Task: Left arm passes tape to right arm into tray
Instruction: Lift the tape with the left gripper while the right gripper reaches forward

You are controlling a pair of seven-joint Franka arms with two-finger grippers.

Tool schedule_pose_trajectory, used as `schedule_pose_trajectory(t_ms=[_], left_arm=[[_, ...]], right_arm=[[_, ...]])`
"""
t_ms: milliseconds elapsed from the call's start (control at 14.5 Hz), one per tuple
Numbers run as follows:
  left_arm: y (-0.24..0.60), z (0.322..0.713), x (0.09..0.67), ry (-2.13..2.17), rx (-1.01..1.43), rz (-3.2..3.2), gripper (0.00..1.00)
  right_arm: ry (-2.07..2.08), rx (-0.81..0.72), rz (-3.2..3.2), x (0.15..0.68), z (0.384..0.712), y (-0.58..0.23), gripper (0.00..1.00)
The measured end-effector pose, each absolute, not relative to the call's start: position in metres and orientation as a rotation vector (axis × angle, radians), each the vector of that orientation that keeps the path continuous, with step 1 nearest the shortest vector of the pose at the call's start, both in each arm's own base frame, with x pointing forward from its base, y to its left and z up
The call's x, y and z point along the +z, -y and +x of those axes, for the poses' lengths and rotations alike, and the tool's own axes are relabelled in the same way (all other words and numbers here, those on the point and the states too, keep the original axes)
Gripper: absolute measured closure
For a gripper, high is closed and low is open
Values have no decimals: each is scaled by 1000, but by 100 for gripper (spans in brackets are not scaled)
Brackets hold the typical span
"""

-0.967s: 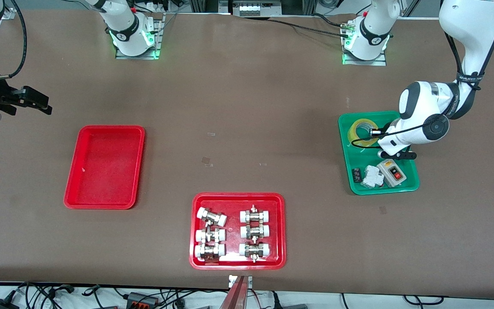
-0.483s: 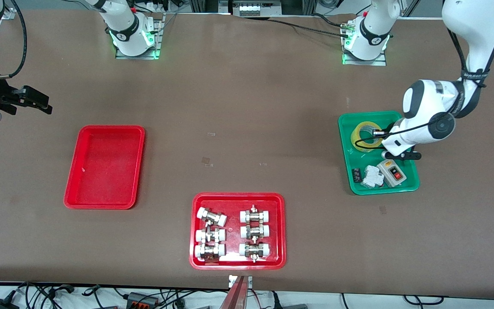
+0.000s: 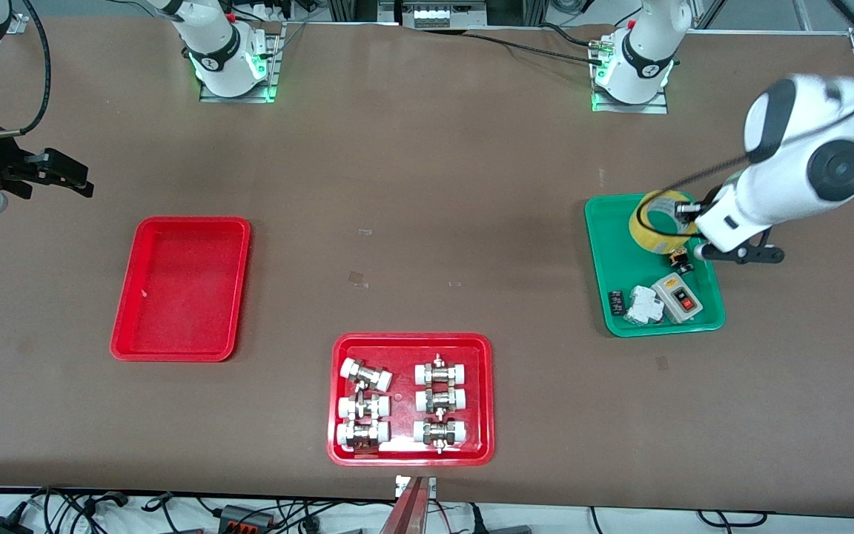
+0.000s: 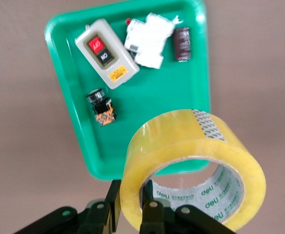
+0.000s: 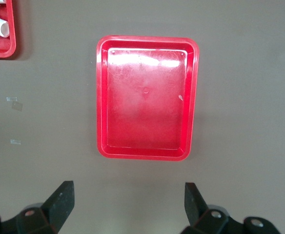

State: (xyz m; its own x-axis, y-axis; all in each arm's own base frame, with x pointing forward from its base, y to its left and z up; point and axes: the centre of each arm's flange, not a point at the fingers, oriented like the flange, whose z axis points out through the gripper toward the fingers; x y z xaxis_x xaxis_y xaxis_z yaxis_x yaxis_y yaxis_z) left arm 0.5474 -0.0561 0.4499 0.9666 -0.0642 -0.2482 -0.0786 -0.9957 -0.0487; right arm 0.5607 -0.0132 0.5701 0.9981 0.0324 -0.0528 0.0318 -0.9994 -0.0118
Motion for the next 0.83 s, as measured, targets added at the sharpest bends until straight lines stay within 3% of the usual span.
schedule_pose_trajectory(t_ms=[138,276,829], left_arm=[[88,549,524,-186,303,-3060,79],[120,546,561,-252,266,-3069,79],[235,580,479,-41,412,-3395,79]], right_arm=[[70,114,-3124,561,563,5,0],[117,153,-3109,548,566,-14,0],[85,345,-2717,467,589,-89,0]])
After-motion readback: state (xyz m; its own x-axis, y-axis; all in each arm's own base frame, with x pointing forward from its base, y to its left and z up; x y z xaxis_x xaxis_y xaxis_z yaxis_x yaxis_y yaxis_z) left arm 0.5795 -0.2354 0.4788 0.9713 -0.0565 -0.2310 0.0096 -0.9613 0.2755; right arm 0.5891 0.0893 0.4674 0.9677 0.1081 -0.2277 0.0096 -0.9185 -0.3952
